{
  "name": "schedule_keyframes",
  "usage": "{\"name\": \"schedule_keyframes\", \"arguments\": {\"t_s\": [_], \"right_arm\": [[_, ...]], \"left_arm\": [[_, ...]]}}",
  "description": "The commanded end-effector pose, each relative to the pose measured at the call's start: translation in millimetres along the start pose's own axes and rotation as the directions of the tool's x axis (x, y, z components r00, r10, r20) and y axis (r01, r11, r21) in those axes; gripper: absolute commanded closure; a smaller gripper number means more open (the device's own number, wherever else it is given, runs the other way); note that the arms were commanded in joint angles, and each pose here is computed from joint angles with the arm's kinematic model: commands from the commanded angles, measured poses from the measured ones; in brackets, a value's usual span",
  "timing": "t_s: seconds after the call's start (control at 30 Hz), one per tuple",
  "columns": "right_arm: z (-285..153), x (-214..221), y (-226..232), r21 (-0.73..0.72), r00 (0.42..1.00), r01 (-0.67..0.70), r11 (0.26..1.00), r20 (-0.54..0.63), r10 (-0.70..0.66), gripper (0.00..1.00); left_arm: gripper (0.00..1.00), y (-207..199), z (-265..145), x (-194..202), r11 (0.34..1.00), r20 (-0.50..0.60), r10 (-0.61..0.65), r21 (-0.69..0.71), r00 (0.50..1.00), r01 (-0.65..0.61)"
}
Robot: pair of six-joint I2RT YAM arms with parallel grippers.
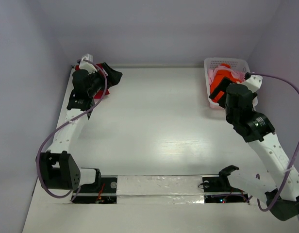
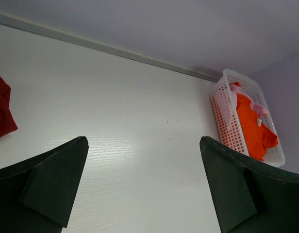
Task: Fold and stack the t-shirts
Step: Neatly place the folded tshirt to the corner
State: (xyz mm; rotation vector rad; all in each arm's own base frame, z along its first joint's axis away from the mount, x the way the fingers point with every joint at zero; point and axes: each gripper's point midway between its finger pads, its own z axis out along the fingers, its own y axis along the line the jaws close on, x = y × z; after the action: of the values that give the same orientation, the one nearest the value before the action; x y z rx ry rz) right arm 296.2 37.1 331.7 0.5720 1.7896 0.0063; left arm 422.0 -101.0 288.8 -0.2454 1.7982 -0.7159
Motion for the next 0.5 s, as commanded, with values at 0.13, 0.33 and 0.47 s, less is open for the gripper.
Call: {"name": "schedule_keyframes", "arguments": {"t_s": [0.13,0.33,0.47], "right_arm": [[-25.1,-20.4,-1.0,-0.074,0.998,-0.049,0.996,0.029,0.051,0.04],[-43.1,-31.1,-10.0,-0.090,0.996,-0.081,0.993,0.032,0.084,0.00],[-51.9,-37.9,-17.5,-0.097,0.994,-0.089,0.991,0.056,0.094,0.00]], "left_arm": [[0.01,-16.8,-18.0,-16.6,0.999,0.071,0.028,0.021,0.997,-0.029],[0.01,-19.3,-23.1,-18.8,1.000,0.081,0.016,0.021,0.997,-0.017],[0.01,-20.5,-26.5,-21.0,1.000,0.090,0.020,0.020,0.996,-0.022]]}}
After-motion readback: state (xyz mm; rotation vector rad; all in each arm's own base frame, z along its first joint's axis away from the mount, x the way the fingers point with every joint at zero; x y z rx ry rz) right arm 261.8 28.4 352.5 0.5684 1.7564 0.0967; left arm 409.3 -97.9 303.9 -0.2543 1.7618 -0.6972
